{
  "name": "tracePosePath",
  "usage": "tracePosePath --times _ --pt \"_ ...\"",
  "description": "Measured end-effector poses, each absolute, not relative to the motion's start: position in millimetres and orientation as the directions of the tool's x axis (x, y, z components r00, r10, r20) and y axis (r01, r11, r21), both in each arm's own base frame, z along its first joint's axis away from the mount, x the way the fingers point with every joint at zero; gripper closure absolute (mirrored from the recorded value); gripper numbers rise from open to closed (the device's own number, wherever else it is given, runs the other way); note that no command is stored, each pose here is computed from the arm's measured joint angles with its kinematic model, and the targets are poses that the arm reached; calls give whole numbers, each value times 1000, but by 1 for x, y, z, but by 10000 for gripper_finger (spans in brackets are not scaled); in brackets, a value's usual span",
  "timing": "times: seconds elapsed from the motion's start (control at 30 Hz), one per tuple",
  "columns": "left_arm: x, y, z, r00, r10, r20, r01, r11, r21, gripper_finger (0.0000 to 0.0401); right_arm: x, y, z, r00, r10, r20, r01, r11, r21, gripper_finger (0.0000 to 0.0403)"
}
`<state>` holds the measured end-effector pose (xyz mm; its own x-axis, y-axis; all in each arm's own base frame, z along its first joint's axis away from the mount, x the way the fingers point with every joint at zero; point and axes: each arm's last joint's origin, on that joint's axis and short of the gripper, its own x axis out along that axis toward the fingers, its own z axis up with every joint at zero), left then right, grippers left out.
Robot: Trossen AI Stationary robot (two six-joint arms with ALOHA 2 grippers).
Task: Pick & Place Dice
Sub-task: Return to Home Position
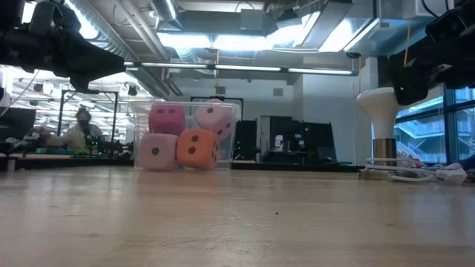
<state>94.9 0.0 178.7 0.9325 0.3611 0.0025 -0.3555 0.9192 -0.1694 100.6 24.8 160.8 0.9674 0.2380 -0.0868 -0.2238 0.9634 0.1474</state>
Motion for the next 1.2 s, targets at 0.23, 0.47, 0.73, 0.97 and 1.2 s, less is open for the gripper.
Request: tracePosePath --times 0.23,0.47,0.73,0.97,1.2 --pt "95 0 179 933 361 2 -355 919 -172 304 101 25 161 967 238 -87 -224 963 147 127" --pt "95 0 179 933 361 2 -355 919 -172 299 101 25 161 967 238 -87 -224 963 147 127" --pt "95 0 179 933 361 2 -355 919 -172 299 101 25 161 967 238 -87 -224 964 147 127" --pt "95 0 179 933 361 2 -355 919 -171 297 101 25 161 967 238 -87 -224 964 147 127" --pt "95 0 179 932 361 2 -356 919 -171 297 101 25 161 967 238 -87 -224 963 147 127"
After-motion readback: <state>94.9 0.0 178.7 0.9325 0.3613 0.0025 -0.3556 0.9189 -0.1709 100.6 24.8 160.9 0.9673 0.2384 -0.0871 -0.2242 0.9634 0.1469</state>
